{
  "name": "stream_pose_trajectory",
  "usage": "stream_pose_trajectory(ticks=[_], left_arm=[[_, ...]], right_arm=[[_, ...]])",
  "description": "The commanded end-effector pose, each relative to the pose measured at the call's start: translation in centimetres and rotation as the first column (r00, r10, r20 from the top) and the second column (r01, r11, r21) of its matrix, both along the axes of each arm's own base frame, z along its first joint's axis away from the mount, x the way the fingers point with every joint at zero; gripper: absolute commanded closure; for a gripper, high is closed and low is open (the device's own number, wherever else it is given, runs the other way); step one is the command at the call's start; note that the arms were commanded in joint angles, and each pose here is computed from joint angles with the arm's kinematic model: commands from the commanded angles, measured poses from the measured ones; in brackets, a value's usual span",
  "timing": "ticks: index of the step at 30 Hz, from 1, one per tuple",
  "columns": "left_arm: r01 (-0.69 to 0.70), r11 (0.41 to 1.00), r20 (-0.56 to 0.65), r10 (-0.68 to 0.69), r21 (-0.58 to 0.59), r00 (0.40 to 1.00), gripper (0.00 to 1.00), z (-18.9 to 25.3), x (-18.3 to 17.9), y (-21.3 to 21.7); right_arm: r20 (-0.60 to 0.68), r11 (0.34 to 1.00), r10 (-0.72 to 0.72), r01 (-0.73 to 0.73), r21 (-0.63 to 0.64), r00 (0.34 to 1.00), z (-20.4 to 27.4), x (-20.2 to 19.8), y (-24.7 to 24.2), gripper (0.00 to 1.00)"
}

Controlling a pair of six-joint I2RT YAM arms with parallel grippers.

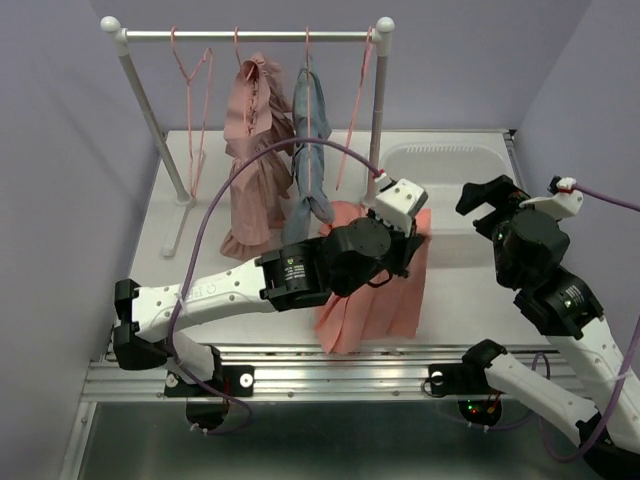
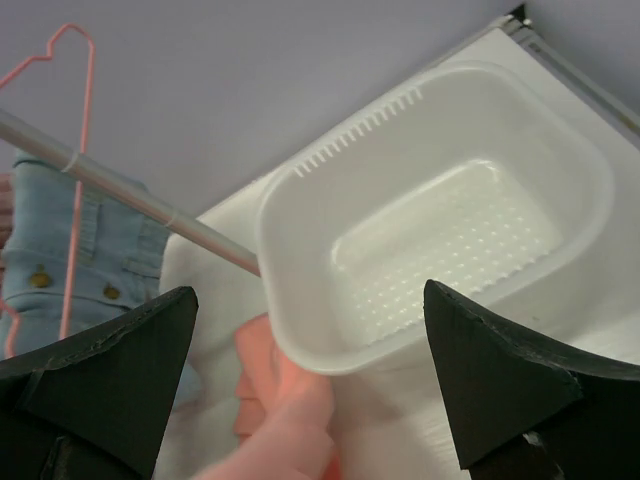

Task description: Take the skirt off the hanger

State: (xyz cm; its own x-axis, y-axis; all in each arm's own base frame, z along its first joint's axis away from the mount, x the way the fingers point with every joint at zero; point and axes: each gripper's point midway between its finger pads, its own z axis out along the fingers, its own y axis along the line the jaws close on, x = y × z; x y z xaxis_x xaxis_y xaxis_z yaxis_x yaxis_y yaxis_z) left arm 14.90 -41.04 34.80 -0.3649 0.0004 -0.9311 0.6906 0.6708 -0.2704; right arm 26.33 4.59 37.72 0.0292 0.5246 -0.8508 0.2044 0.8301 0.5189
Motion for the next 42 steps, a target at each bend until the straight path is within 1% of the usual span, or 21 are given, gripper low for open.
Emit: stream_pose_trajectory(ticks=[1,2,3,4,5,6,8,11,12,14,15,16,17,18,19,21,25,26,33,37,42], left_arm=[[0.089,0.972,0.275,-0.026,-0.218,0.961,1.0,16.3,0.4,-0.3],[0.102,0.957,0.317,-0.012,-0.27,0.948,1.0,20.1,0.5,-0.8],[0.099,0.952,0.34,0.006,-0.291,0.94,1.0,21.9,0.8,-0.8],[0.099,0.951,0.358,0.013,-0.292,0.933,1.0,23.1,1.1,-1.0],[0.096,0.965,0.405,0.012,-0.245,0.914,1.0,22.8,1.9,-2.9],[0.075,0.939,0.436,0.084,-0.335,0.896,1.0,27.2,2.3,-0.9],[0.035,0.928,0.492,0.165,-0.371,0.855,1.0,28.9,3.7,-1.3],[0.038,0.863,0.542,0.282,-0.504,0.791,1.0,32.1,5.4,0.0],[0.054,0.87,0.577,0.278,-0.491,0.768,1.0,31.6,5.9,-0.7],[0.043,0.78,0.547,0.397,-0.624,0.737,1.0,34.6,7.8,1.4],[0.057,0.754,0.543,0.416,-0.655,0.73,1.0,35.5,8.5,1.9],[0.045,0.76,0.551,0.427,-0.648,0.717,1.0,34.5,11.4,0.9],[0.094,0.74,0.556,0.41,-0.667,0.723,1.0,34.8,11.0,0.0],[0.117,0.723,0.573,0.425,-0.681,0.701,1.0,35.2,12.6,0.7],[0.147,0.676,0.566,0.454,-0.722,0.688,1.0,35.7,13.1,1.0],[0.195,0.681,0.606,0.439,-0.706,0.663,1.0,34.2,15.2,-0.6],[0.233,0.658,0.604,0.417,-0.716,0.679,1.0,30.7,18.9,-3.2],[0.214,0.667,0.579,0.389,-0.714,0.716,1.0,28.3,20.5,-4.9],[0.116,0.791,0.552,0.305,-0.601,0.776,1.0,19.3,25.5,-9.5],[0.079,0.823,0.529,0.284,-0.562,0.8,1.0,17.0,26.1,-10.0],[0.081,0.837,0.523,0.26,-0.541,0.812,1.0,16.4,26.0,-10.1]], right_arm=[[-0.086,0.987,-0.163,0.16,-0.031,0.983,-3.0,-2.3,-3.7,0.0],[-0.087,0.986,-0.164,0.162,-0.032,0.983,-3.0,-2.5,-3.9,0.0],[-0.084,0.986,-0.164,0.162,-0.03,0.983,-2.9,-2.7,-4.0,0.0],[-0.076,0.985,-0.174,0.173,-0.024,0.982,-2.7,-2.9,-4.3,0.0],[-0.07,0.984,-0.18,0.179,-0.021,0.981,-2.5,-3.1,-4.5,0.0],[-0.066,0.982,-0.188,0.187,-0.021,0.98,-2.4,-3.3,-4.7,0.0],[-0.058,0.978,-0.209,0.209,-0.015,0.976,-2.2,-3.6,-5.3,0.0],[-0.049,0.972,-0.233,0.232,-0.024,0.971,-2.0,-4.0,-5.9,0.0],[-0.045,0.97,-0.243,0.242,-0.027,0.969,-1.8,-4.1,-6.1,0.0],[-0.033,0.964,-0.265,0.265,-0.016,0.964,-1.5,-4.4,-6.6,0.0],[-0.029,0.963,-0.268,0.268,-0.012,0.963,-1.4,-4.5,-6.7,0.0],[-0.025,0.962,-0.274,0.274,-0.009,0.961,-1.4,-4.6,-6.8,0.0],[-0.02,0.961,-0.278,0.278,-0.008,0.96,-1.3,-4.6,-7.0,0.0],[-0.01,0.959,-0.284,0.284,-0.004,0.959,-1.1,-4.6,-7.1,0.0],[-0.006,0.958,-0.284,0.284,-0.027,0.959,-1.1,-4.8,-7.3,0.0],[0.001,0.963,-0.269,0.268,-0.03,0.963,-1.5,-4.7,-7.1,0.0],[0.026,0.985,-0.166,0.167,-0.046,0.986,-1.2,-4.4,-5.6,0.0],[0.032,0.99,-0.137,0.138,-0.04,0.99,-1.1,-4.4,-5.2,0.0],[-0.007,0.995,-0.069,0.068,-0.078,0.998,-2.8,-3.3,-3.5,0.0],[-0.039,0.994,-0.065,0.061,-0.095,0.997,-3.7,-2.6,-3.0,0.0],[-0.052,0.994,-0.05,0.045,-0.097,0.997,-4.0,-2.3,-2.5,0.0]])
